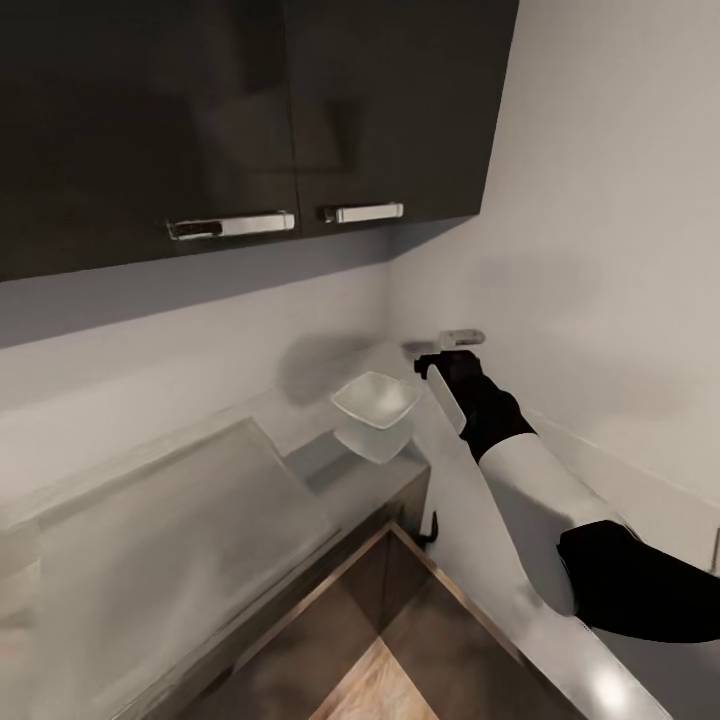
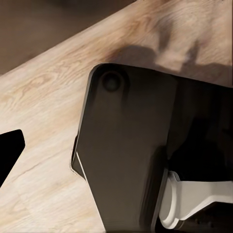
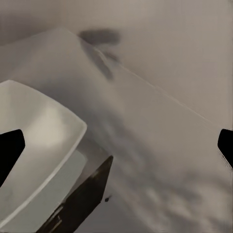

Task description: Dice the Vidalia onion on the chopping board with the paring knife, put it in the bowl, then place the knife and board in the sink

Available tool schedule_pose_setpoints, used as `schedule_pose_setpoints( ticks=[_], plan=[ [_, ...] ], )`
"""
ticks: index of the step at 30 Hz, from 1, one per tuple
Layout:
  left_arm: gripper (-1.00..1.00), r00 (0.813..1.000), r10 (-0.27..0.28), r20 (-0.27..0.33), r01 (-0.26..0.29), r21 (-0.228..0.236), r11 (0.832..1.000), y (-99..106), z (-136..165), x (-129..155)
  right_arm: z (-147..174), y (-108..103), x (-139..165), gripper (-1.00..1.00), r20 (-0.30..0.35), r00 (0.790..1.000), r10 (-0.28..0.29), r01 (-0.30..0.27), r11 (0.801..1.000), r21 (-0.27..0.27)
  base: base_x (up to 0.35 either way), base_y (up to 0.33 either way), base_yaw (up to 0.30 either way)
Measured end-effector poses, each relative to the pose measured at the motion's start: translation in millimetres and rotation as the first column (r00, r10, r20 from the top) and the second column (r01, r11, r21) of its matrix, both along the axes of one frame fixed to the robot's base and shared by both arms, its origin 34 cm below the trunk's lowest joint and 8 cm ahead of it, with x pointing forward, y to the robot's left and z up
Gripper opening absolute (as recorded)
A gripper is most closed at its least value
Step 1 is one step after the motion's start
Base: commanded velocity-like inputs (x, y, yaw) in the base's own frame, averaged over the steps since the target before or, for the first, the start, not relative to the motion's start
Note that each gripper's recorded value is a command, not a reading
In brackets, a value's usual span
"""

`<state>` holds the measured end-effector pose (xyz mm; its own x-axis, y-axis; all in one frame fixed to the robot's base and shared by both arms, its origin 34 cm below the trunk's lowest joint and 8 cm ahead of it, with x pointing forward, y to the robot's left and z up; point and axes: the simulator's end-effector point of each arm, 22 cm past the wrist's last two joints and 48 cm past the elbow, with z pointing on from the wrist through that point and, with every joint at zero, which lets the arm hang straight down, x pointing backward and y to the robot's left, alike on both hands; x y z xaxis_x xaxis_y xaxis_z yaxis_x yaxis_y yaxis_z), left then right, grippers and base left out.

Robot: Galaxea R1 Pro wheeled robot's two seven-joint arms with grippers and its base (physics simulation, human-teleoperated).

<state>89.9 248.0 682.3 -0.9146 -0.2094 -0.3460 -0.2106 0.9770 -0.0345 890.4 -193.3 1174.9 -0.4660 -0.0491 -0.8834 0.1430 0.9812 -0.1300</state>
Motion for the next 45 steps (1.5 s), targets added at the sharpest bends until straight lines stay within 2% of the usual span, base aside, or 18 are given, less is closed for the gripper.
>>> schedule_pose_setpoints(
  ticks=[12,16,19,23,33,45],
  plan=[
    [1.00,1.000,0.001,-0.010,-0.001,0.000,1.000,-0.1,-0.8,-4.6,-5.9,-0.5,-0.4,1.00,-0.013,1.000,-0.001,0.001,1.000,0.000,0.177,-0.121,0.000],
    [1.00,1.000,0.001,-0.013,-0.001,0.000,1.000,-0.2,-1.1,-5.7,-12.9,4.8,-1.6,1.00,-0.030,1.000,0.006,-0.005,0.999,0.038,0.015,-0.010,0.000],
    [1.00,1.000,0.001,-0.018,-0.001,-0.001,1.000,-0.4,-1.4,-8.0,-18.4,12.2,-2.9,1.00,-0.045,0.999,0.016,-0.012,0.995,0.096,0.004,-0.002,0.000],
    [1.00,1.000,0.001,-0.023,-0.001,-0.001,1.000,-0.6,-1.8,-10.3,-20.8,15.4,-3.5,1.00,-0.052,0.998,0.021,-0.014,0.992,0.123,0.001,0.000,0.000],
    [1.00,1.000,0.001,-0.026,-0.001,-0.002,1.000,-0.7,-2.0,-11.8,-23.9,16.7,-4.0,1.00,-0.058,0.998,0.024,-0.016,0.991,0.132,0.000,0.000,0.000],
    [1.00,1.000,0.002,-0.028,-0.002,-0.002,1.000,-0.8,-2.1,-12.6,-53.7,14.8,-9.7,1.00,-0.121,0.992,0.019,-0.004,0.992,0.127,0.000,0.000,0.000]
  ],
)
